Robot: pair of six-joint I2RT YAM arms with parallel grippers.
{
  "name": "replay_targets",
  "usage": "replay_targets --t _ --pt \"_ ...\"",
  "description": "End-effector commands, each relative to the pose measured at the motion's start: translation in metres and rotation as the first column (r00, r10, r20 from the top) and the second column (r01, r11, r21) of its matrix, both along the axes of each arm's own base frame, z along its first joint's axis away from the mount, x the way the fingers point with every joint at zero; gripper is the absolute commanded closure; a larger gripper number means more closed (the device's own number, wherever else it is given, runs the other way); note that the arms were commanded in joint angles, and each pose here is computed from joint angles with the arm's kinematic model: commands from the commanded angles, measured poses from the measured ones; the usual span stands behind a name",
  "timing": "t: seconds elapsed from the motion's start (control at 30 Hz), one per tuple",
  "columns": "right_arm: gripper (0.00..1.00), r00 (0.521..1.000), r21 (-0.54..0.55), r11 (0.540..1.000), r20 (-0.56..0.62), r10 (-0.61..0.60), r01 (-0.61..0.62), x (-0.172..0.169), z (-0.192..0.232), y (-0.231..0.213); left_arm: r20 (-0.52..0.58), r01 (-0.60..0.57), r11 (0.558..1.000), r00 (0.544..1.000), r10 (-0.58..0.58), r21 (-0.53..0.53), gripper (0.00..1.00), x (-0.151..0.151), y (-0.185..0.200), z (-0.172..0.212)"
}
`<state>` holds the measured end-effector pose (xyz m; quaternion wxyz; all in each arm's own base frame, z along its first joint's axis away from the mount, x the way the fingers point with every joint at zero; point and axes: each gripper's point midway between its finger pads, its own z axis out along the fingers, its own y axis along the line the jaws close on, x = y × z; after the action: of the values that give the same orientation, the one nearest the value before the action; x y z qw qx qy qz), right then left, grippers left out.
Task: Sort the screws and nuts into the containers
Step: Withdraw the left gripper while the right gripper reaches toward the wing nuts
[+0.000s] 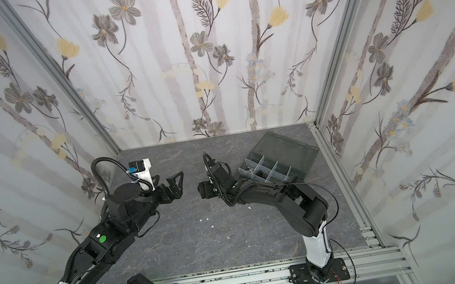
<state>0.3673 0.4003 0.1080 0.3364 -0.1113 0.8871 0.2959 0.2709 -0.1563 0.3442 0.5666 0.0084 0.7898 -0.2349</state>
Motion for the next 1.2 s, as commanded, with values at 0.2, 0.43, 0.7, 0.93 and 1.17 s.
replay_targets --t 0.2,0.43,0.7,0.93,1.17 --pt "0.23 0.998 -0.075 0.996 0.005 0.056 -0.055 0.006 -0.022 0.057 0.029 0.043 0.998 0.999 -0.041 -0.05 0.0 -0.019 0.005 0.008" --pt "0.25 0.995 -0.148 0.986 0.054 0.081 -0.072 0.017 -0.039 0.092 0.026 0.064 0.996 0.998 -0.063 -0.055 0.0 -0.028 0.007 0.005" --pt "0.28 0.988 -0.185 0.979 0.114 0.105 -0.083 0.028 -0.061 0.124 0.018 0.085 0.994 0.996 -0.084 -0.068 0.0 -0.036 0.008 -0.001" --pt "0.31 0.973 -0.166 0.982 0.198 0.118 -0.086 0.035 -0.06 0.151 0.024 0.092 0.993 0.996 -0.091 -0.073 0.0 -0.04 0.01 0.001" --pt "0.34 0.967 -0.148 0.985 0.228 0.116 -0.084 0.039 -0.072 0.172 0.045 0.09 0.992 0.995 -0.086 -0.084 0.0 -0.045 0.015 0.011"
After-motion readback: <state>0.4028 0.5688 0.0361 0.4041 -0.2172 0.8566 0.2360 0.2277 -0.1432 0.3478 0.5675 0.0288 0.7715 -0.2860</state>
